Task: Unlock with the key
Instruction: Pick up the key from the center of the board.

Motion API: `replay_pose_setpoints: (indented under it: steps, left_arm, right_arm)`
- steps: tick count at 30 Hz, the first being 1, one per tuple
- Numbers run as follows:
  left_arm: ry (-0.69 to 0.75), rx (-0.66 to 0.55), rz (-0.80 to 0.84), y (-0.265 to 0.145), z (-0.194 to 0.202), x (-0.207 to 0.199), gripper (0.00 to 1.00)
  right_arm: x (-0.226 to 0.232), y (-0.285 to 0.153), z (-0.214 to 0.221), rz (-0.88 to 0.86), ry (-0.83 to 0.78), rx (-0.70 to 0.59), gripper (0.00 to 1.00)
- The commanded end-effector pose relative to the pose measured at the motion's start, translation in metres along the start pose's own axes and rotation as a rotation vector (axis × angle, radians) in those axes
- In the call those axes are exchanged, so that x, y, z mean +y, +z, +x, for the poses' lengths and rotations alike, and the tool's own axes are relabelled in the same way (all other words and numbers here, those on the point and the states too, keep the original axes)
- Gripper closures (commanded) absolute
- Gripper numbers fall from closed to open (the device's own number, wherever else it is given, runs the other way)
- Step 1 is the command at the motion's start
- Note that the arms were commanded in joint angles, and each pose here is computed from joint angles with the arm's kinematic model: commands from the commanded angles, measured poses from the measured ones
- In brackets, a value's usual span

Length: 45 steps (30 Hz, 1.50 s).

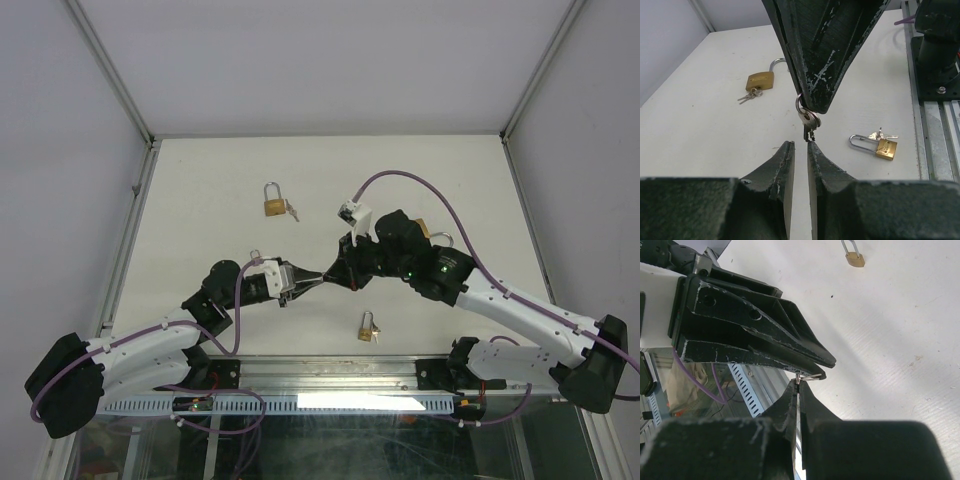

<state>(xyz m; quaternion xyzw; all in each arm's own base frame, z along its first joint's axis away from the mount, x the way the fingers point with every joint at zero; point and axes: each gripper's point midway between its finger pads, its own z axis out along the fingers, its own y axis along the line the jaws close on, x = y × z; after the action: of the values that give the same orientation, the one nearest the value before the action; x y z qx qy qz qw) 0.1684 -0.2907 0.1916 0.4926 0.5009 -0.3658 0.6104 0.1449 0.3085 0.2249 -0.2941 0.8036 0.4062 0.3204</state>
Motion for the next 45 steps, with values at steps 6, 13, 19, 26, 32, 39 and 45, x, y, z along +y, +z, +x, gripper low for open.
replay_pose_setpoints:
  steps: [6, 13, 19, 26, 32, 39, 45]
  left_arm:
    - [0.030, -0.093, -0.063, 0.006, -0.031, 0.015, 0.80]
    - [0.016, -0.111, -0.024, 0.006, -0.037, 0.007, 0.74]
    - [0.020, -0.078, 0.079, 0.003, -0.026, -0.012, 0.63]
    - [0.052, -0.100, 0.028, 0.005, -0.034, -0.001, 0.73]
    - [0.068, -0.121, -0.001, 0.006, -0.040, 0.005, 0.74]
    - [0.061, -0.137, -0.001, 0.007, -0.043, 0.006, 0.74]
    - [0.081, -0.132, -0.022, 0.007, -0.042, 0.010, 0.76]
  right_arm:
    - [0.015, -0.008, -0.023, -0.059, -0.035, -0.091, 1.00]
    - [0.013, -0.008, -0.024, -0.050, -0.034, -0.098, 1.00]
    - [0.009, -0.012, -0.029, -0.025, -0.036, -0.124, 1.00]
    - [0.010, -0.011, -0.027, -0.035, -0.036, -0.114, 1.00]
    - [0.011, -0.010, -0.026, -0.039, -0.034, -0.110, 1.00]
    - [0.011, -0.008, -0.024, -0.043, -0.030, -0.105, 1.00]
    - [0.012, -0.008, -0.024, -0.052, -0.031, -0.105, 1.00]
